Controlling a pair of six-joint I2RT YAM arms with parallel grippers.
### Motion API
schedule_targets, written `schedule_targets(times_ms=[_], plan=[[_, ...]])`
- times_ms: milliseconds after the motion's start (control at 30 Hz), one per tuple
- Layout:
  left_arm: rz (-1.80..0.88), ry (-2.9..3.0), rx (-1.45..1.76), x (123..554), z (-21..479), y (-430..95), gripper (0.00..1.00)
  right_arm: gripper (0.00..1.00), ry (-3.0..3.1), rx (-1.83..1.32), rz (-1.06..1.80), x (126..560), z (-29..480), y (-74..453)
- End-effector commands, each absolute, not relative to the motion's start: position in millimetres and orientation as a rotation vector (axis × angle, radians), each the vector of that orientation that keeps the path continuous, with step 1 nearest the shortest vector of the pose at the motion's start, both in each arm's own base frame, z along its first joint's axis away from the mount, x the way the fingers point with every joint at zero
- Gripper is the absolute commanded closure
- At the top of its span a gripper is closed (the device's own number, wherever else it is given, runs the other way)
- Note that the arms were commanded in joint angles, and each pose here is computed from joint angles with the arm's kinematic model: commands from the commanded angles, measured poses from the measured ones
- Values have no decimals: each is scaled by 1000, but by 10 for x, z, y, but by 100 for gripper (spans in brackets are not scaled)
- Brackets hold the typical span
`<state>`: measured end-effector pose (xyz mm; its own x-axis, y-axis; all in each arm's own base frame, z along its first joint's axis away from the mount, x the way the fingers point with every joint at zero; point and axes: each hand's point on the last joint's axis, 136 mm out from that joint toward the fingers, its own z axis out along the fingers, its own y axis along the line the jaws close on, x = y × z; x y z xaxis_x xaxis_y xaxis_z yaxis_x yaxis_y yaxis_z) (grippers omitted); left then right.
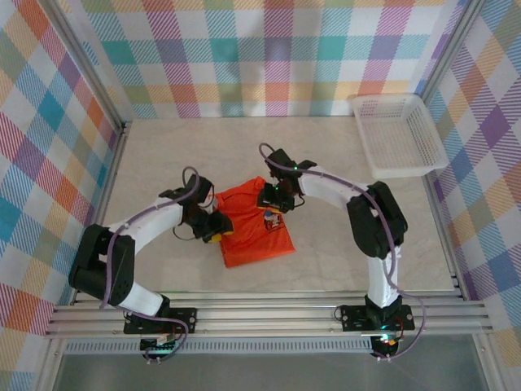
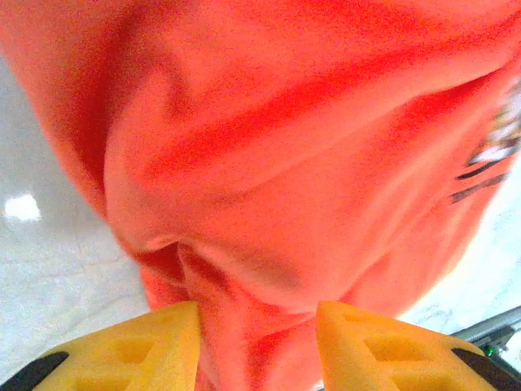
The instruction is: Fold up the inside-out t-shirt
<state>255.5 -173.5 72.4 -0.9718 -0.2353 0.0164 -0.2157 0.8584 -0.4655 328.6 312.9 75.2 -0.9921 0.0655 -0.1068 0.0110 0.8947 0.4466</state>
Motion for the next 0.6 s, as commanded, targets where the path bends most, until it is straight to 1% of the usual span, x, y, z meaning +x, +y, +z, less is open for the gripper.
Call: schedule_targets(times_ms=[0,67,200,300,400,467,567], plan=[[-484,3009,-310,2507,949,-1468,59,56,2945,-24,735,3011,965,3078],[-416,2990,-307,2585,995,-1403,60,57,2951,-42,779,2884,965,3119],[-464,2960,-317,2816,972,-1512,61,59,2978,-73,809,2656,867,3248],[-458,2966,-338,3049,799,-1573,64,60,3023,-44,792,2474,638,3237],[-472,2972,-389,3302,567,-1601,69,61,3076,0,764,2288,339,3161],[-499,2983,-422,3476,395,-1628,72,63,3120,34,712,2177,121,3068],[-446,2986,-439,3695,277,-1550,75,65,3175,84,626,2024,-109,2900]])
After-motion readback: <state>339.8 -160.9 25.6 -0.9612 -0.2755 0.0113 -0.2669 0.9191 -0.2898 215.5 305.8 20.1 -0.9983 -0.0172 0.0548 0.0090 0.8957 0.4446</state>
